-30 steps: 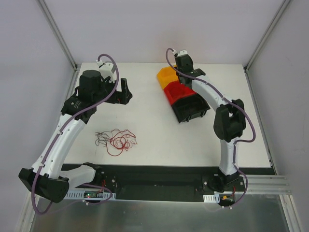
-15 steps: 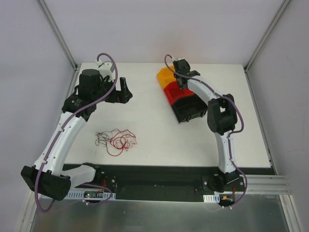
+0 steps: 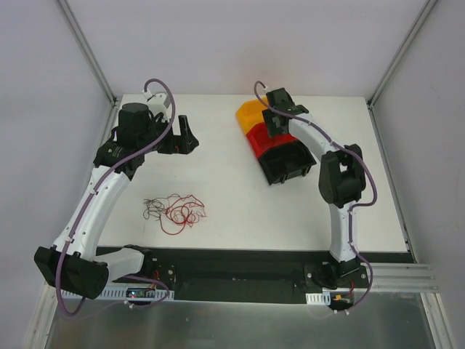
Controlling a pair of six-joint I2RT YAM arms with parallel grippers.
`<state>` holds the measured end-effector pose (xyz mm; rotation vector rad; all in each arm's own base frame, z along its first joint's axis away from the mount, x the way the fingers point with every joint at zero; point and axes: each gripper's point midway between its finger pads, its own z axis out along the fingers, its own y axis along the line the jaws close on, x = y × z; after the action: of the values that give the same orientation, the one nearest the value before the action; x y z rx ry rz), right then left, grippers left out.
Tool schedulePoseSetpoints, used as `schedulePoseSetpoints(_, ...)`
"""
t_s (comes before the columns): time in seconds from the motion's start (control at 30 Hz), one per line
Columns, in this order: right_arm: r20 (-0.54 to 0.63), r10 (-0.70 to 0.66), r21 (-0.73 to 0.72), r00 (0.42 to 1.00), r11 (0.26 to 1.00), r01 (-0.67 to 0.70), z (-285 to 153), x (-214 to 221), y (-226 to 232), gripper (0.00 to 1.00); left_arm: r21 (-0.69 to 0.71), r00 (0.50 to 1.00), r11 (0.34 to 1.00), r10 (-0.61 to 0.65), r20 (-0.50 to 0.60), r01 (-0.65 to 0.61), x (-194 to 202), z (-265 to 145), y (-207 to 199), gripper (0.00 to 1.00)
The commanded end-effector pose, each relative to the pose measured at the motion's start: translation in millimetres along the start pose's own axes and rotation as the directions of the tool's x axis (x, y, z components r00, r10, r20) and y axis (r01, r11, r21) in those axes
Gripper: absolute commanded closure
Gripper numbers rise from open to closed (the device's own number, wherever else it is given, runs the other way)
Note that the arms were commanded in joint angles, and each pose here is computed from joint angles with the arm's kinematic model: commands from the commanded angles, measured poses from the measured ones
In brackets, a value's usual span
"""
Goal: Untangle the cables
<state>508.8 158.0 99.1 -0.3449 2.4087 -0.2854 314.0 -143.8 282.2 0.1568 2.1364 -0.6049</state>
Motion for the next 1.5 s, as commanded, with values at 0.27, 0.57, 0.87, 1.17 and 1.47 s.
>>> schedulePoseSetpoints(0.27,0.219,0.091,-0.068,0.972,0.995,-0.077,-99.3,-59.5,-17.3,0.18,0.017,0.999,0.999,-0.046,0.003,0.046,-3.1,9.4,7.1,0.07)
schedulePoseSetpoints(0.57,0.157,0.178,-0.233,0.971,0.963,-0.138,-91.6,-42.5,17.9,0.28,0.032,0.998,0.998,-0.054,-0.01,0.054,-0.7,12.0,5.4,0.07)
schedulePoseSetpoints(0.87,0.169,0.304,-0.466,0.937,0.863,-0.196,-108.0,-42.8,57.8,0.23,0.039,0.998,0.998,-0.058,-0.013,0.058,-0.6,12.2,4.4,0.07)
schedulePoseSetpoints(1.17,0.059,0.396,-0.604,0.916,0.745,-0.283,-89.2,-39.3,127.8,0.25,0.057,0.997,0.996,-0.074,-0.015,0.075,-1.0,12.6,3.9,0.07)
schedulePoseSetpoints(1.47,0.007,0.522,-0.582,0.853,0.696,-0.421,-47.4,-53.3,144.3,0.39,0.069,0.997,0.994,-0.079,-0.023,0.081,0.6,13.7,2.1,0.07)
